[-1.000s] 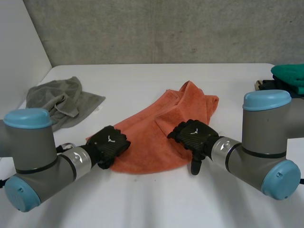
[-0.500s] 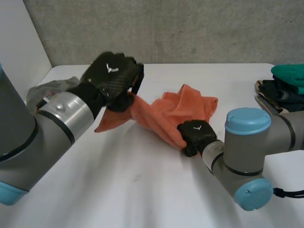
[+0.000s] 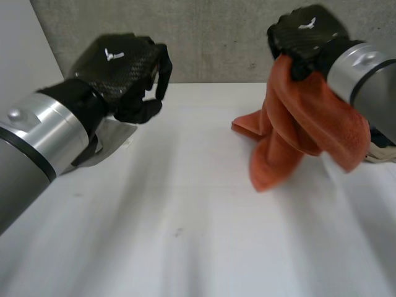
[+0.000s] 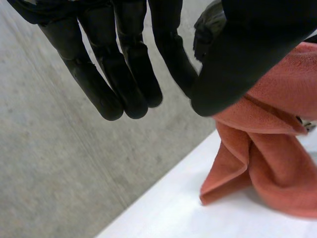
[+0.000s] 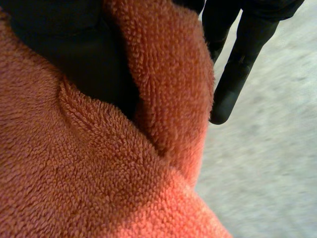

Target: Fold the laundry.

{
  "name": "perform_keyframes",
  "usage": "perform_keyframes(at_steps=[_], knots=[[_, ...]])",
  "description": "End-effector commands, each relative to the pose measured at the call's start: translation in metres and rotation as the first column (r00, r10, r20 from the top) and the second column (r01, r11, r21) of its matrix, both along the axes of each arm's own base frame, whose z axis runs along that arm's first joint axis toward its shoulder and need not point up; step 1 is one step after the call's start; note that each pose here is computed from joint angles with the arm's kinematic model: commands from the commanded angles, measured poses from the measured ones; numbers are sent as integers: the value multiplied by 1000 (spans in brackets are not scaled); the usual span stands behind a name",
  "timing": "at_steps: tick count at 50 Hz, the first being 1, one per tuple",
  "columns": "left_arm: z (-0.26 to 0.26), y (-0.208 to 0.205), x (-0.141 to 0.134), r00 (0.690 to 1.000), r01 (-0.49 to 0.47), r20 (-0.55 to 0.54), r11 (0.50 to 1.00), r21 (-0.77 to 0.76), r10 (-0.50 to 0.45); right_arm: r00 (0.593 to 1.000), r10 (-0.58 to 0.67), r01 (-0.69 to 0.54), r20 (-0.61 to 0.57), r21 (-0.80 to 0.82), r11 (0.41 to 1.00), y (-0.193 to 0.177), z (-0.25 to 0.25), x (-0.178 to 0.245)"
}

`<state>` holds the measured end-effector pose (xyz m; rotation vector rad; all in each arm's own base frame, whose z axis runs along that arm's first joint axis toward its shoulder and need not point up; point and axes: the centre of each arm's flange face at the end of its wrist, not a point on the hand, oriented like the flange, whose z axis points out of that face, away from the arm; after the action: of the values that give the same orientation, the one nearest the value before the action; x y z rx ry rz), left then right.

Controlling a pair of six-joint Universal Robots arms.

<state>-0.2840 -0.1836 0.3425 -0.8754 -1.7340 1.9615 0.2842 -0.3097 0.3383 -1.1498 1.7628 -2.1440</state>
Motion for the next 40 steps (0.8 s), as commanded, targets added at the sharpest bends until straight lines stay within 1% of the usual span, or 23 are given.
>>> perform_keyframes(at_steps=[1,3,4,6,7,8,11,12,15,16,18,20,22,23,24,26,27,29,31,34,35,38,40], knots=[[-55,-14,-8,997,-20,73,990,139,10,990,68,-47,-125,162,986,8,-42,28],[-69,-21,-8,995,-47,90,984,174,32,990,62,-40,-128,166,985,9,-45,29],[-84,-26,-8,992,-81,108,973,216,58,991,49,-27,-122,176,984,11,-49,30],[-96,-33,-8,989,-120,118,959,256,93,994,35,-15,-104,192,981,13,-52,32],[-101,-36,-7,986,-142,120,952,272,113,995,27,-8,-92,201,980,15,-54,33],[-110,-43,-5,980,-186,120,934,304,156,998,14,-1,-65,204,979,19,-53,35],[-118,-53,-2,972,-233,111,911,340,207,1000,13,-9,-20,209,978,30,-49,39],[-121,-59,0,967,-253,102,899,357,232,1000,26,-28,12,218,976,40,-47,43],[-120,-70,5,961,-276,87,887,371,262,997,68,-76,38,240,968,59,-51,51],[-118,-76,11,955,-294,76,880,373,287,992,113,-123,55,256,959,73,-55,59],[-112,-84,18,947,-317,68,876,365,314,986,158,-168,57,282,945,88,-65,68],[-105,-92,28,936,-343,55,871,353,347,975,219,-220,40,331,918,109,-85,79],[-99,-95,34,930,-358,50,869,342,364,969,249,-235,12,369,899,119,-101,85],[-94,-97,39,926,-368,47,868,334,375,960,277,-243,-28,406,881,129,-116,89],[-92,-98,41,924,-374,48,866,331,380,958,283,-238,-48,417,877,131,-120,89],[-89,-98,45,921,-381,52,865,326,386,958,274,-212,-88,430,878,128,-124,87],[-87,-99,48,919,-387,61,866,318,389,964,242,-174,-113,421,890,119,-121,84],[-86,-98,50,920,-388,74,868,308,385,973,196,-135,-119,396,908,106,-110,79],[-87,-97,50,924,-381,99,875,298,369,987,131,-91,-93,351,932,87,-86,70],[-89,-95,47,932,-363,124,886,289,341,995,78,-56,-61,300,952,68,-62,60],[-90,-93,45,937,-348,138,893,284,322,998,53,-39,-46,271,962,56,-50,53],[-92,-89,39,944,-326,156,905,275,292,998,43,-29,-51,241,970,41,-38,44],[-97,-87,33,946,-313,180,909,276,271,994,58,-34,-92,235,971,30,-39,38]])
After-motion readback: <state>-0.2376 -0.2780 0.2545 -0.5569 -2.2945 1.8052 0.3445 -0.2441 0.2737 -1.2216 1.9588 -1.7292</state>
